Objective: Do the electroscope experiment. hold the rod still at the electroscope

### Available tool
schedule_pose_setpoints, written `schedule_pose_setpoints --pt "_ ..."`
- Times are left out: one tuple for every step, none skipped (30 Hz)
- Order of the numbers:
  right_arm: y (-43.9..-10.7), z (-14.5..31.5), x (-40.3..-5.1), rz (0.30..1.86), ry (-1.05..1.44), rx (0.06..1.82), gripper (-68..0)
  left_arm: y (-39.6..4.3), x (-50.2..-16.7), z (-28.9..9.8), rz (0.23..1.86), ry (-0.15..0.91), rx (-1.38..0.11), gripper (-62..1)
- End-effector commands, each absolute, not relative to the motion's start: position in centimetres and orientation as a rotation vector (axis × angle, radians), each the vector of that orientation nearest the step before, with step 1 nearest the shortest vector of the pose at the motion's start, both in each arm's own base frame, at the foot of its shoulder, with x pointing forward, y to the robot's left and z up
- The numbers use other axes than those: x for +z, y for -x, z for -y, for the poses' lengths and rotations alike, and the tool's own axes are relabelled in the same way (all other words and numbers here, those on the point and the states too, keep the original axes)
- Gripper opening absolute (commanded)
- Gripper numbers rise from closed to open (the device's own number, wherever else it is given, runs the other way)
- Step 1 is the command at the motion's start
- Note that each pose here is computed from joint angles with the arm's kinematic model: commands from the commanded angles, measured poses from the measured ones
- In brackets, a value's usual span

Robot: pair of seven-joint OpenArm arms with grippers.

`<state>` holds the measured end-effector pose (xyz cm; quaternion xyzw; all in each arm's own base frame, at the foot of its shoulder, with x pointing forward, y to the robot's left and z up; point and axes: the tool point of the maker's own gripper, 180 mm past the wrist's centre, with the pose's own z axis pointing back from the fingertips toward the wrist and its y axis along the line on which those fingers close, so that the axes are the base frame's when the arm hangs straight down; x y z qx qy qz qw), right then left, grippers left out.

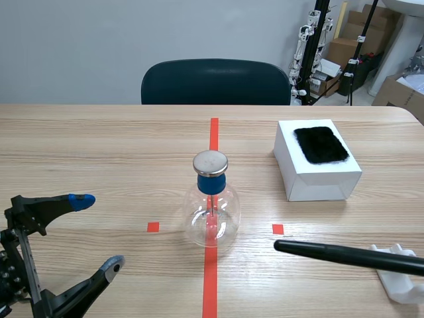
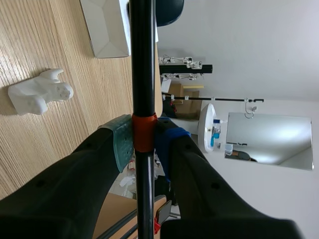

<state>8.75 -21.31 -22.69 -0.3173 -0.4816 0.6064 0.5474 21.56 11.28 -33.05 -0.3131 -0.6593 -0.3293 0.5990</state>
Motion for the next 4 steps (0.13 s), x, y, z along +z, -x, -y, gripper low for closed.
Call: schedule_pose_setpoints --pt "-9.05 21.29 -22.12 1.162 0.773 1.429 -67.1 -21.9 -32.3 -11.52 1.561 0.723 -0.763 1.4" --pt "-9.06 21.31 -22.13 1.161 0.774 1.428 -67.1 -21.9 -32.3 -11.52 1.561 0.723 -0.763 1.4" --pt "-9.07 21.36 -22.13 1.158 0.776 1.427 -67.1 -21.9 -32.3 -11.52 1.561 0.723 -0.763 1.4" --pt "-9.07 21.36 -22.13 1.159 0.776 1.427 -67.1 -21.9 -32.3 -11.52 1.561 0.723 -0.763 1.4"
